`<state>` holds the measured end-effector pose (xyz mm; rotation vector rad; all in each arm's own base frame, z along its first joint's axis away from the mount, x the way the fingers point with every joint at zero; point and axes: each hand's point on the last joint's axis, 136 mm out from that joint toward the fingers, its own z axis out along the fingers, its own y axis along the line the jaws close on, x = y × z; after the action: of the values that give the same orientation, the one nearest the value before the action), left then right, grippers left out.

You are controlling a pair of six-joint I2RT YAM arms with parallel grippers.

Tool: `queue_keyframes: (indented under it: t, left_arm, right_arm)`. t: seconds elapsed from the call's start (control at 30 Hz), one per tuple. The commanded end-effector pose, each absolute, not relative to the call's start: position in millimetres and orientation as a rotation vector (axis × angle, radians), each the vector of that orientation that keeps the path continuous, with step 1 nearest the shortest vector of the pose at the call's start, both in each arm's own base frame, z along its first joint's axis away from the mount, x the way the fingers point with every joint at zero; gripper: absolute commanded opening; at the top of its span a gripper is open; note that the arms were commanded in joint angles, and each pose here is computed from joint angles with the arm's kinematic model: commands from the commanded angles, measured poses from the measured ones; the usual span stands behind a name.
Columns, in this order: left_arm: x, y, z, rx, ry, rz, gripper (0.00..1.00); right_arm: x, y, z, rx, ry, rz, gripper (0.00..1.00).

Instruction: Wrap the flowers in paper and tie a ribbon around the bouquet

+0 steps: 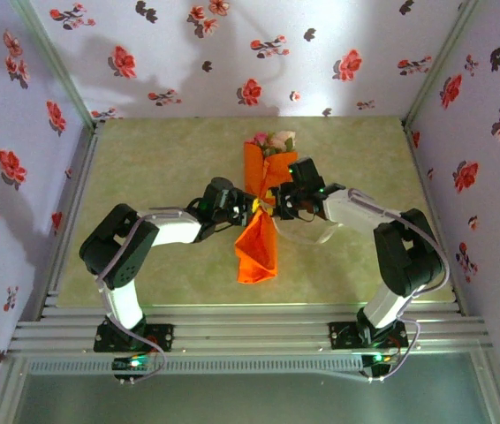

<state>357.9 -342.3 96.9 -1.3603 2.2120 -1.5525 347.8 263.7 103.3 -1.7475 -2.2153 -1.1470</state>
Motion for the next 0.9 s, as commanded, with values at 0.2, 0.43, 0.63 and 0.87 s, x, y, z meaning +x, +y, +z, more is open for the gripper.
queue_keyframes:
  t: [0.2, 0.43, 0.63, 0.87]
  left_arm:
    - [351.1, -343.3, 105.6, -1.339, 2.195, -1.575, 0.00]
    - [349.0, -342.6, 103.8, -1.337, 2.195, -1.577, 0.00]
    - [348.2, -342.1, 102.7, -1.341, 2.196, -1.578, 0.00]
    - [348.1, -342.2, 102.8, -1.341, 2.196, -1.578, 0.00]
  right_arm:
    - [349.4, 260.6, 90.4, -1.804, -2.198, -1.129, 0.38]
    - [354.6, 264.0, 84.6, -1.809, -2.183, -1.144, 0.38]
    - [349.7, 265.8, 84.3, -1.800, -2.183, -1.129, 0.38]
    - [349.1, 266.3, 77.2, -1.807, -2.181, -1.114, 0.35]
